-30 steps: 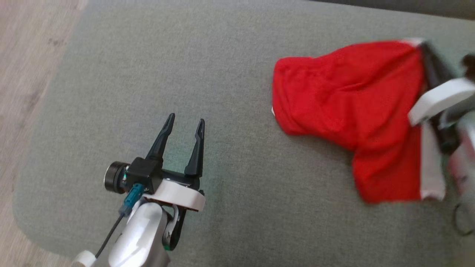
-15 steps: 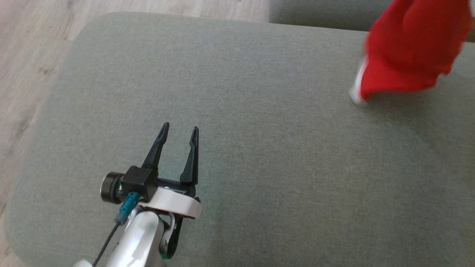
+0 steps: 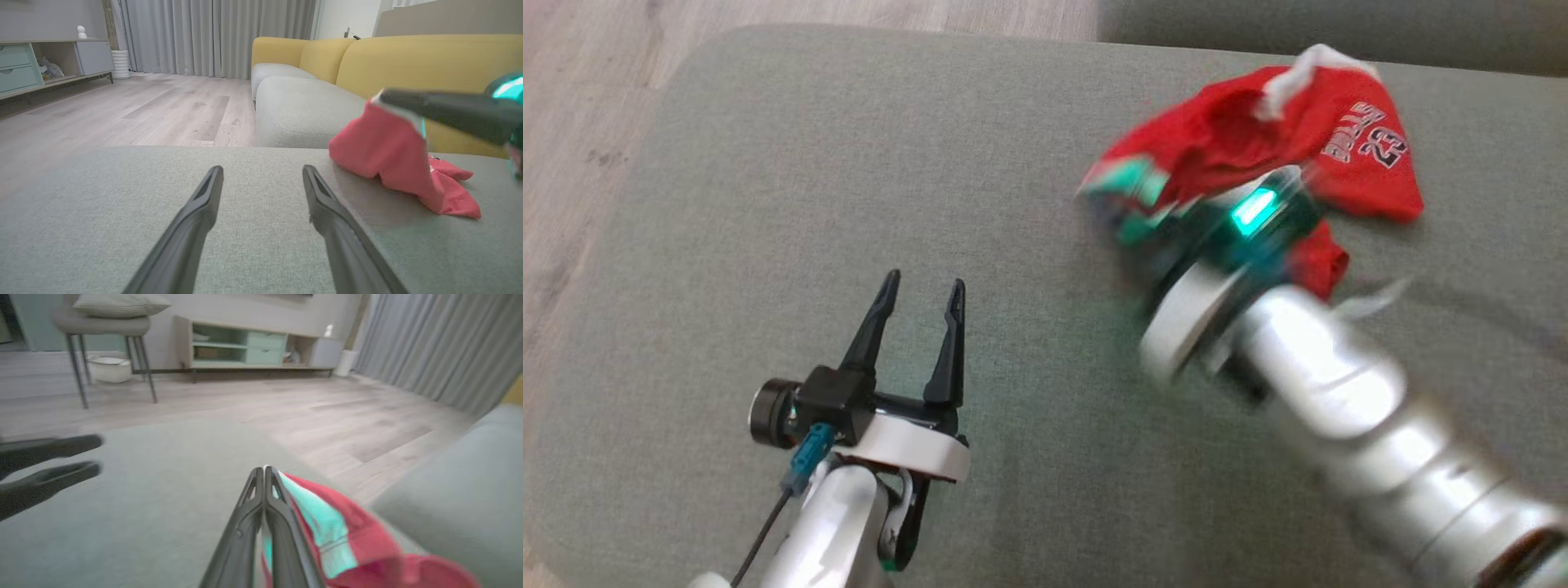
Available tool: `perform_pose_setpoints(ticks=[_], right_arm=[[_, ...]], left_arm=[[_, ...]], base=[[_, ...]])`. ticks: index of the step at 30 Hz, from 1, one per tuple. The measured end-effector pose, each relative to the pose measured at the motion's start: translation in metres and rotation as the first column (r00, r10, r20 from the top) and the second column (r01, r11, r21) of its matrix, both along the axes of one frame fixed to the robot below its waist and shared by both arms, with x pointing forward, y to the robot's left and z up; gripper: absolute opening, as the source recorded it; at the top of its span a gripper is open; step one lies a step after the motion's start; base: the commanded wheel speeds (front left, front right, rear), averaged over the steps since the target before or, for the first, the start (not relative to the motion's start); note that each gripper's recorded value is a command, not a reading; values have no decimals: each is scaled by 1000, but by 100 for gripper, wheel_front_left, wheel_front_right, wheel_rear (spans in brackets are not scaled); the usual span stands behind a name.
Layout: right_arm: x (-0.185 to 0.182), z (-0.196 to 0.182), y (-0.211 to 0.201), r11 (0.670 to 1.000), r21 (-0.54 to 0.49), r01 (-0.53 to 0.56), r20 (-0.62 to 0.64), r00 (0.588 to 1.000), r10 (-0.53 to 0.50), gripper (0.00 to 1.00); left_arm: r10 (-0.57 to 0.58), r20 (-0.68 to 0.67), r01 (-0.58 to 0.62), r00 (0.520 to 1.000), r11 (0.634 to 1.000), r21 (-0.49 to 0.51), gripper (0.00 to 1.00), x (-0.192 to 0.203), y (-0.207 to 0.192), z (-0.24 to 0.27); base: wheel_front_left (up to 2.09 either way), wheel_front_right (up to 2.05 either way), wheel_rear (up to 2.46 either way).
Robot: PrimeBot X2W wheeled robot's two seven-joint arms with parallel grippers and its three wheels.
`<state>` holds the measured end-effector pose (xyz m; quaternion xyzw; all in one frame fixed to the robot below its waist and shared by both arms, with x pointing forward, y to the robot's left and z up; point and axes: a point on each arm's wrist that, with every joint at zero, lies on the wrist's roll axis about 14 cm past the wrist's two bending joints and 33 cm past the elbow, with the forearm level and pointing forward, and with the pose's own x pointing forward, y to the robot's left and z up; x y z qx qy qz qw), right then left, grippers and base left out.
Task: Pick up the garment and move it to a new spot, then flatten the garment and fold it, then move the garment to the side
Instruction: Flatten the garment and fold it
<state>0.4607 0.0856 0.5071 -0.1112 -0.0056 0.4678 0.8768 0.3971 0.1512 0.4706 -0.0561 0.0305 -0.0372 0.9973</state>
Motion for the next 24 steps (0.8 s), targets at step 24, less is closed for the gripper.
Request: perform_pose_setpoints(ticks=[24], right_arm=[[11,-7,-138,853,203,481,-140,876,-461,100]], left_arm=[[-46,29,47,998,998,-29,100,-13,-19,11]], base=[[0,0,0]])
